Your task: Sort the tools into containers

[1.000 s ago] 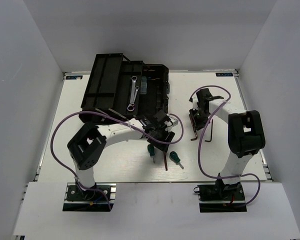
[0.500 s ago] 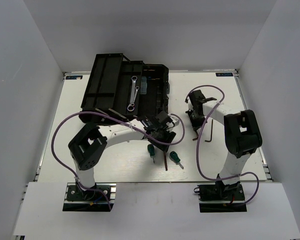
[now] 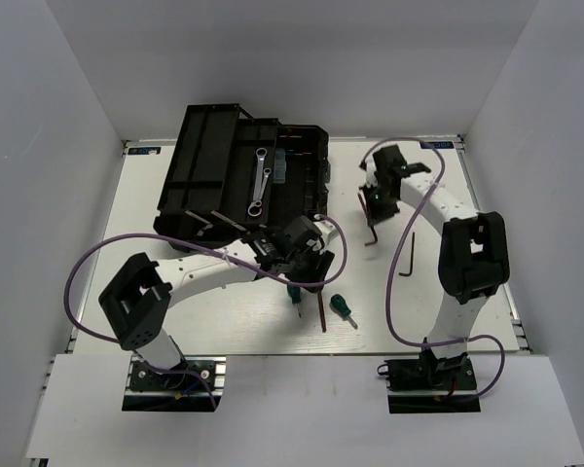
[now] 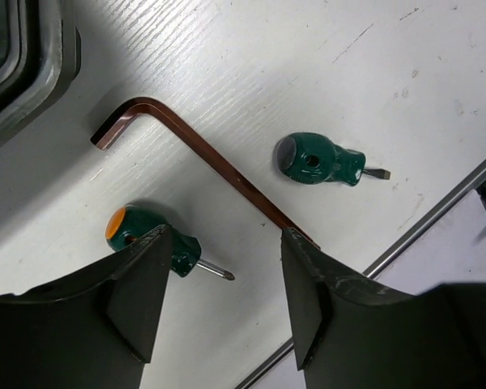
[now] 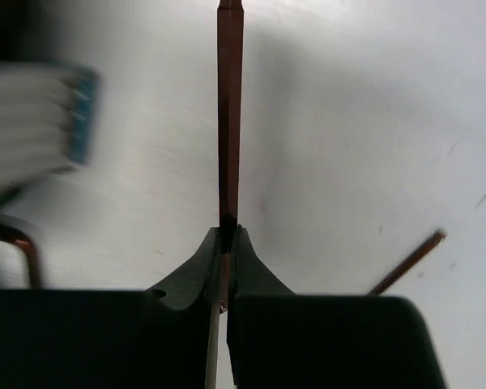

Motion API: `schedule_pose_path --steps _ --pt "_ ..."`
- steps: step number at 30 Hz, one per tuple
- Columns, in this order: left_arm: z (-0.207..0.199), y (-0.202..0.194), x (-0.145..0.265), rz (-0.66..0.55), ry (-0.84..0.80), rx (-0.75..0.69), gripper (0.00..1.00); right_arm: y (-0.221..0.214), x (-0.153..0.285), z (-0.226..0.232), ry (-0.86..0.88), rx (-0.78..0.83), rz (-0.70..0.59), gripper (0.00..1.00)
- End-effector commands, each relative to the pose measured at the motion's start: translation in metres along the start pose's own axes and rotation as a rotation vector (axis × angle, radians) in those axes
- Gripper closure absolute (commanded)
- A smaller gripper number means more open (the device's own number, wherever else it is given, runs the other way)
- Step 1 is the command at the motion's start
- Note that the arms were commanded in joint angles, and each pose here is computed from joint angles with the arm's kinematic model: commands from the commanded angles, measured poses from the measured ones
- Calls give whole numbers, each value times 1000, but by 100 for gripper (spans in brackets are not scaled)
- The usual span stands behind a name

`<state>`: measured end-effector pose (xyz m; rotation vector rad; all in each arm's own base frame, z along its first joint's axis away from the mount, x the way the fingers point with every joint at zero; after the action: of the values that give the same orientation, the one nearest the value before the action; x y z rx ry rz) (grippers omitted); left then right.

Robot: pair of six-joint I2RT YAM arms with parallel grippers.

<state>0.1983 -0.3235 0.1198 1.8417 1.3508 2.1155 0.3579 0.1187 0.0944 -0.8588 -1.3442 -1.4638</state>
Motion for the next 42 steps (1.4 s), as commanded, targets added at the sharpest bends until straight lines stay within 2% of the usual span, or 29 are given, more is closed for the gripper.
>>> schedule_pose_path --steps 1,6,7,8,10,13,17,18,20,21,23,24,28,30,31,33,36,39,42 --pt "-4 9 7 -61 -6 13 34 40 31 41 194 22 -86 100" --pt "-7 8 4 -58 -27 13 35 75 50 84 383 70 -134 100" --pt "-6 8 0 -55 -27 13 35 85 62 98 463 85 -155 100" --pt "-6 8 0 -55 -27 13 35 87 53 104 498 91 -136 100" --pt "-6 5 -3 -44 -26 14 35 105 75 130 649 90 -181 100" --pt "-6 7 -6 -41 -26 14 35 115 78 158 751 108 -207 100" --pt "-4 4 -11 -17 -14 15 37 131 66 178 759 91 -230 100" --pt "-2 6 -14 -18 -3 16 37 127 52 184 756 94 -210 100" --pt "3 -3 -21 36 34 18 37 127 42 186 734 84 -208 100" --pt "7 0 -23 33 40 26 37 121 35 192 725 92 -193 75" --pt "14 0 -27 36 57 35 37 118 33 198 735 108 -194 59" --pt "14 2 -27 27 57 35 38 118 33 197 735 110 -194 48" --pt "18 1 -42 59 82 44 43 132 50 183 697 86 -261 47" --pt "19 1 -48 76 93 54 44 137 64 175 668 77 -306 52" --pt "17 1 -48 76 97 46 48 140 77 159 634 51 -345 59" --pt "17 3 -50 76 97 46 49 141 83 147 607 12 -359 65" --pt "15 3 -55 90 87 56 50 134 85 112 553 -68 -355 66" --pt "10 -10 -62 154 79 59 51 104 69 73 477 -155 -301 66" --pt "10 -14 -66 185 83 80 52 95 70 47 445 -207 -301 66"
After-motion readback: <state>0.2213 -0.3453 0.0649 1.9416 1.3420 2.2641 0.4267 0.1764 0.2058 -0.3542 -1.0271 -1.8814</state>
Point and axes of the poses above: each gripper's point midway between its finger pads, its own x axis back along the fingers, its own z axis along the line the jaws close on, y = z × x, the point moved 3 cm from there along x, back along the fingers, and after that the axes turned 15 degrees about -x, right-handed, at the moved point
